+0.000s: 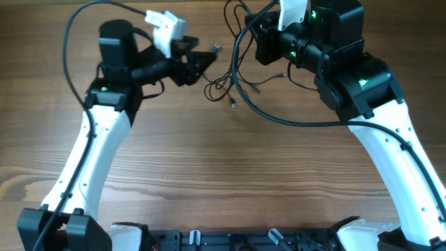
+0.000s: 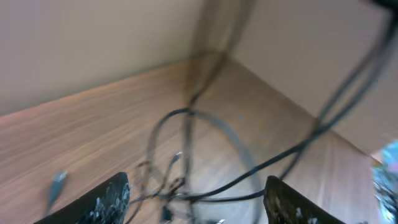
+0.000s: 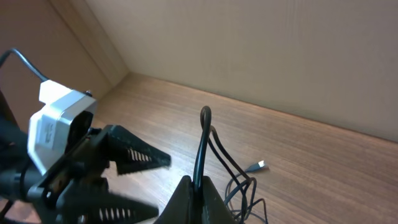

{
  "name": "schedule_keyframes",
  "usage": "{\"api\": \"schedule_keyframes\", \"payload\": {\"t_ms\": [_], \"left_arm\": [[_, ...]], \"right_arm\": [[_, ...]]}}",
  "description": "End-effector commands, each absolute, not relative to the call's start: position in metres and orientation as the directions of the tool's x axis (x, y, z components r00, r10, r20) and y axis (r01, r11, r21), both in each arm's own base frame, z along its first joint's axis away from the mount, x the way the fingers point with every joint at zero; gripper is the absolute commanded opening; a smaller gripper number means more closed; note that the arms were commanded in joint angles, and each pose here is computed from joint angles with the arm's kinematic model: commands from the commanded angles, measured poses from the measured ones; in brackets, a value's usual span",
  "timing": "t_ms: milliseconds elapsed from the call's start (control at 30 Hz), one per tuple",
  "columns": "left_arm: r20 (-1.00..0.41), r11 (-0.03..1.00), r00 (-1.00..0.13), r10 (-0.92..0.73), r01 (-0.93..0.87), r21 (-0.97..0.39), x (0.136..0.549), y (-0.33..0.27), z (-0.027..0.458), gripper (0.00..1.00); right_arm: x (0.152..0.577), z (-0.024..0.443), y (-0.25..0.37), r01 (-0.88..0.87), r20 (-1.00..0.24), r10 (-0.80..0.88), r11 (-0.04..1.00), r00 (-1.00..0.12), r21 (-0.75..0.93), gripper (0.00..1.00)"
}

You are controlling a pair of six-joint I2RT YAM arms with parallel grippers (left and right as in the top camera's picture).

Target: Untangle cables

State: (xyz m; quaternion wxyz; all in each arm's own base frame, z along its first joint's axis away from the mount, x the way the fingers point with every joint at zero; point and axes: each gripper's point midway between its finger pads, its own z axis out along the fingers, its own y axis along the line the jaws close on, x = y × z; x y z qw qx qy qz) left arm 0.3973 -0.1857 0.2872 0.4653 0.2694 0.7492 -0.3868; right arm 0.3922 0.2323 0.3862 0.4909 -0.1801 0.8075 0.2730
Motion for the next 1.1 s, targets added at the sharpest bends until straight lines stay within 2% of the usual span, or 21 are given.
{"api": "schedule_keyframes", "payload": {"t_ms": [0, 300, 667, 700, 733, 767, 800, 867, 1000, 1067], "left_arm": [[-0.928, 0.461, -0.368, 0.062, 0.835, -0.300, 0.383, -0.216, 0.302, 0.70], [-0.920, 0.486, -0.382, 0.087, 0.822, -0.296, 0.392, -0.234, 0.283, 0.61], [-0.904, 0.513, -0.416, 0.099, 0.800, -0.312, 0.406, -0.237, 0.258, 0.60], [-0.905, 0.507, -0.414, 0.102, 0.804, -0.311, 0.405, -0.241, 0.258, 0.52], [-0.905, 0.507, -0.412, 0.104, 0.805, -0.308, 0.404, -0.242, 0.258, 0.29], [-0.905, 0.520, -0.412, 0.107, 0.799, -0.303, 0.405, -0.243, 0.257, 0.11], [-0.905, 0.528, -0.412, 0.108, 0.795, -0.299, 0.406, -0.244, 0.256, 0.04], [-0.905, 0.540, -0.410, 0.111, 0.789, -0.292, 0.407, -0.245, 0.255, 0.04], [-0.906, 0.646, -0.411, 0.104, 0.721, -0.253, 0.426, -0.227, 0.250, 0.04], [-0.904, 0.658, -0.415, 0.098, 0.708, -0.254, 0.430, -0.220, 0.249, 0.04]], "right_arm": [[0.382, 0.405, 0.236, -0.610, -0.907, -0.022, 0.747, -0.421, 0.265, 0.05], [0.377, 0.405, 0.241, -0.626, -0.897, -0.013, 0.720, -0.441, 0.298, 0.05], [0.377, 0.406, 0.241, -0.631, -0.900, -0.012, 0.718, -0.436, 0.296, 0.05], [0.377, 0.407, 0.241, -0.631, -0.901, -0.012, 0.718, -0.434, 0.295, 0.05], [0.377, 0.407, 0.241, -0.631, -0.901, -0.011, 0.717, -0.433, 0.294, 0.05], [0.377, 0.407, 0.241, -0.631, -0.901, -0.011, 0.717, -0.433, 0.294, 0.05], [0.377, 0.407, 0.241, -0.631, -0.901, -0.011, 0.717, -0.433, 0.294, 0.05], [0.377, 0.407, 0.241, -0.631, -0.901, -0.011, 0.718, -0.434, 0.295, 0.05], [0.381, 0.402, 0.235, -0.597, -0.897, -0.010, 0.750, -0.442, 0.286, 0.05], [0.383, 0.399, 0.232, -0.579, -0.893, -0.014, 0.765, -0.450, 0.280, 0.05]]}}
